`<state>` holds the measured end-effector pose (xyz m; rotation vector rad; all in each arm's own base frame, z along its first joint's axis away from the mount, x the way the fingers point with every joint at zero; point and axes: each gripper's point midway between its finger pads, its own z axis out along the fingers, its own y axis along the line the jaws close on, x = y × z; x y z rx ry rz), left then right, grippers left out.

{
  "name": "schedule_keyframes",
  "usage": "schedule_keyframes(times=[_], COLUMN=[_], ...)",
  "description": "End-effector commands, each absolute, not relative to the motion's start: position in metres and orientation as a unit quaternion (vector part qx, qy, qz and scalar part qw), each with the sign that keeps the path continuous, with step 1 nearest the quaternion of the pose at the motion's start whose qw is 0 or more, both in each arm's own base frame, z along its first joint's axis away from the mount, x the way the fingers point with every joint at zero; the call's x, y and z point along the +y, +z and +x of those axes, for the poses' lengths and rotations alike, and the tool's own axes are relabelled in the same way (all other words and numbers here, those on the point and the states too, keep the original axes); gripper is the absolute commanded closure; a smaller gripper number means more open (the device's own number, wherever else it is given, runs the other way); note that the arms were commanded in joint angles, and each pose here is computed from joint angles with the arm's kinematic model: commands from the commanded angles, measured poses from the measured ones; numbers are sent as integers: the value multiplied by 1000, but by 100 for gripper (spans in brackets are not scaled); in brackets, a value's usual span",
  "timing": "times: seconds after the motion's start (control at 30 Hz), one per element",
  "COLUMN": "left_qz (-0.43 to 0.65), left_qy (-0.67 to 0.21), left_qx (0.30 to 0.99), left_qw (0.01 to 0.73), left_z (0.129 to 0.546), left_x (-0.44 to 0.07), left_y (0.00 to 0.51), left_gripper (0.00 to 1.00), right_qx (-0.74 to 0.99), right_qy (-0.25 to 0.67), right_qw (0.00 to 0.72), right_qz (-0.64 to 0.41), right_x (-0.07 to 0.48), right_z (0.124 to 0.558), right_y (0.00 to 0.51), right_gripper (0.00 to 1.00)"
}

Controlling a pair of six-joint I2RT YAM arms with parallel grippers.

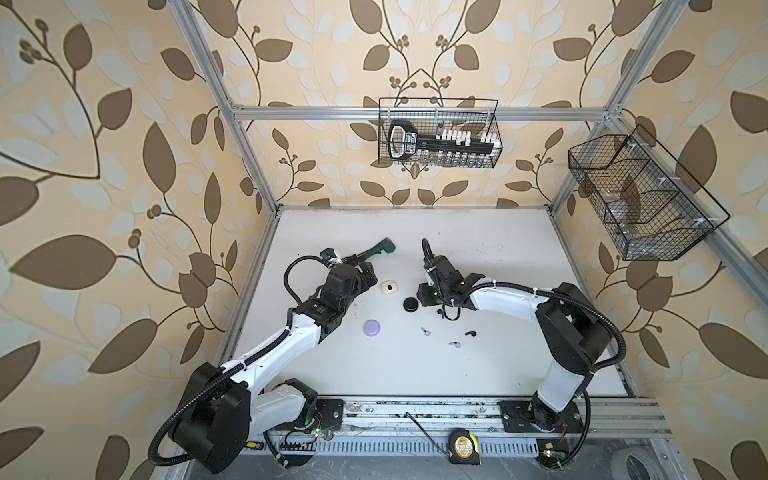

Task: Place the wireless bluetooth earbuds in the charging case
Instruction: 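Move the right gripper over the black round case and lower it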

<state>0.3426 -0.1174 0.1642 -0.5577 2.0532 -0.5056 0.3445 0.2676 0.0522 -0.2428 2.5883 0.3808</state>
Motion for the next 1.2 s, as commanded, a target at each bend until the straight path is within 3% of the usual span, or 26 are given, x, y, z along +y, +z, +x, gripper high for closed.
schedule_keyframes(times=[0.0, 0.4, 1.17], left_qz=[-217, -216, -217], left_qy=[-221, -224, -216], left_qx=[821, 821, 820], left_qw=[479, 478, 483], left_z=[349, 348, 348], left_x=[-122, -123, -119], left_y=[182, 183, 184], left_gripper=[1, 1, 1], right_qx=[963, 970, 964], right_qy=[113, 97, 100], right_qw=[232, 200, 209], right_qz=[-80, -96, -133], right_x=[259, 268, 298], right_z=[345, 339, 312], right_y=[39, 20, 28], right_gripper=[64, 69, 69])
